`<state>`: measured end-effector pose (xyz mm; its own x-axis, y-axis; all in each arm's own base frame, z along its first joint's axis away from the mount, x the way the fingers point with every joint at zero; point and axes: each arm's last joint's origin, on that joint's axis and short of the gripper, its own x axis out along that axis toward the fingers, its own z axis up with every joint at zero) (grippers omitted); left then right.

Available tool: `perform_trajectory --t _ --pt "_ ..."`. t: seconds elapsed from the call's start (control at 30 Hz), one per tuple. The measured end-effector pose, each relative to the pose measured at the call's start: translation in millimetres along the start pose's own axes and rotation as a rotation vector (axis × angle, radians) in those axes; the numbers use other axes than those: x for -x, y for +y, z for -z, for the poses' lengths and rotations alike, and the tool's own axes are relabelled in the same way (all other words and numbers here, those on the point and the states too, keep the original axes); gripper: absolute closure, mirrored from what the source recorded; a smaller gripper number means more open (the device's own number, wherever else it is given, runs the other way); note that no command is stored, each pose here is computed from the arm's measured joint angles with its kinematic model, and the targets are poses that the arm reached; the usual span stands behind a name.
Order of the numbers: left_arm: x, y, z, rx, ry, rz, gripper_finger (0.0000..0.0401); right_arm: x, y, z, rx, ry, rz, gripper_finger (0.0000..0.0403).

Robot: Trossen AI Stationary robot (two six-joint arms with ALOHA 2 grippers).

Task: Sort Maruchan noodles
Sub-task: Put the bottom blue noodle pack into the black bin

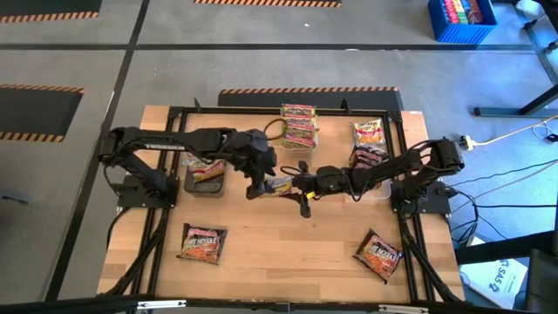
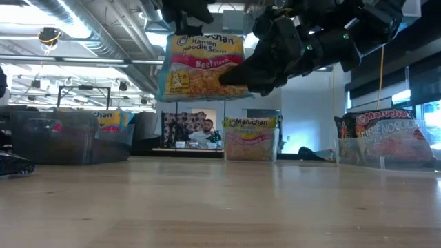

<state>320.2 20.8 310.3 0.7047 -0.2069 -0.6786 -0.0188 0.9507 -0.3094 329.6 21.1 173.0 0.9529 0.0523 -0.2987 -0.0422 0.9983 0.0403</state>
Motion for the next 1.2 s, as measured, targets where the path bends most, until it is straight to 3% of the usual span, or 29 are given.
perform_trajectory --t 0.57,1.0,1.2 --pt "-40 12 9 0.096 0.167 -0.058 0.0104 0 0 0 -0.002 -0.003 0.010 0.0289" --pt "-39 12 10 0.067 0.167 -0.077 0.0251 0 -1 -1 -0.013 -0.008 0.052 0.0253" --pt "-39 12 10 0.066 0.167 -0.078 0.0272 0 -2 -1 -0.017 -0.010 0.064 0.0201"
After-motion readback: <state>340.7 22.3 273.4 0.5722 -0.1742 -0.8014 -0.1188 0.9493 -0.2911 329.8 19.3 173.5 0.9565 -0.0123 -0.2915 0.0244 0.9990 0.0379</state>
